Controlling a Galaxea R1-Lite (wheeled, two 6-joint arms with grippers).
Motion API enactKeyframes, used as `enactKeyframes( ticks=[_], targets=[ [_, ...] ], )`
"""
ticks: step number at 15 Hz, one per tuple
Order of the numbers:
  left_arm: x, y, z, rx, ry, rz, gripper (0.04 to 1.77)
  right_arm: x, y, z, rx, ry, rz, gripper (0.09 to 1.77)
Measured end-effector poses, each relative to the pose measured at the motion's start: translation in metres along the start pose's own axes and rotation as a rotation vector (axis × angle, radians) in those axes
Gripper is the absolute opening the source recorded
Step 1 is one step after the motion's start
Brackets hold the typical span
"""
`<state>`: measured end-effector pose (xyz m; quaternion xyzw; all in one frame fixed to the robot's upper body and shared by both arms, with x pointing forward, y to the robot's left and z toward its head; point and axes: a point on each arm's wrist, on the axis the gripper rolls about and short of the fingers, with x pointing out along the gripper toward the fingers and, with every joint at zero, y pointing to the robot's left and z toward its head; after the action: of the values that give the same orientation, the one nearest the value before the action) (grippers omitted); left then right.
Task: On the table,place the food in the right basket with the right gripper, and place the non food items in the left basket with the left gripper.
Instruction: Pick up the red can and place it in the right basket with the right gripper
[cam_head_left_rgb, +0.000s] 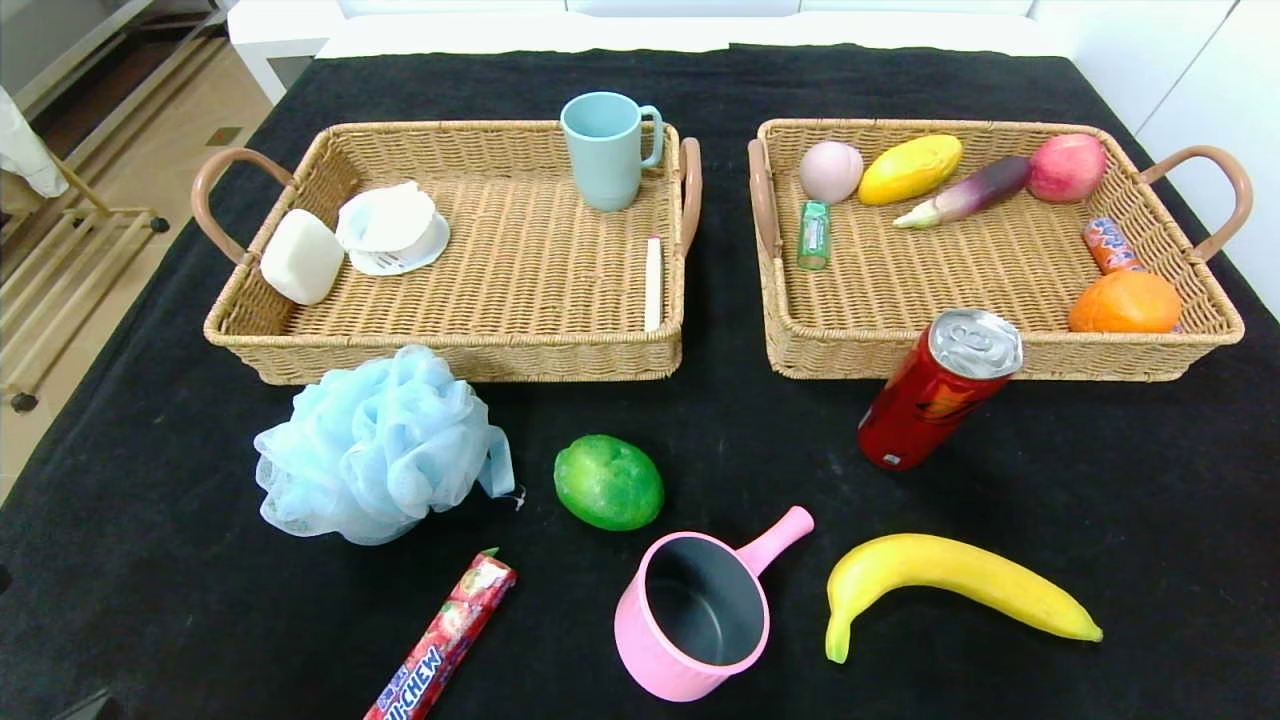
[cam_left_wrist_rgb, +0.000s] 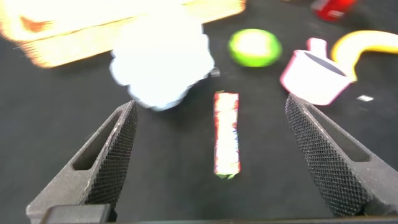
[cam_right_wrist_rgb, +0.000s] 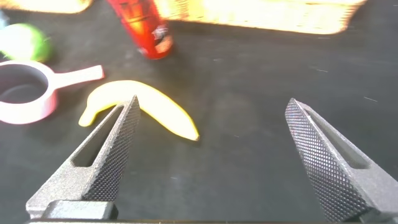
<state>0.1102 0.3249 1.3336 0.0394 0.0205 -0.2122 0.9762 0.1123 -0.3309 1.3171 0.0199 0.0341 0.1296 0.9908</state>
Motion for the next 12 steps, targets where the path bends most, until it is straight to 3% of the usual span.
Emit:
enactKeyframes(
  ticks=[3, 6, 9, 12],
  targets=[
    [0.021, 0.0, 0.018, 0.005, 0.014, -0.096, 1.72, 0.019, 0.003, 0.014, -0.007, 0.047, 0.085, 1.71],
    [0.047, 0.0, 0.036, 0.013, 0.002, -0.121, 1.72, 0.041, 0.008, 0.026, -0.019, 0.061, 0.142, 1.71],
    [0.072, -0.001, 0.04, 0.05, 0.023, -0.141, 1.72, 0.069, 0.019, 0.032, -0.033, 0.063, 0.161, 1.71],
    [0.083, -0.003, 0.037, 0.048, 0.055, -0.228, 1.72, 0.09, 0.035, 0.028, -0.055, 0.096, 0.161, 1.71]
  ],
)
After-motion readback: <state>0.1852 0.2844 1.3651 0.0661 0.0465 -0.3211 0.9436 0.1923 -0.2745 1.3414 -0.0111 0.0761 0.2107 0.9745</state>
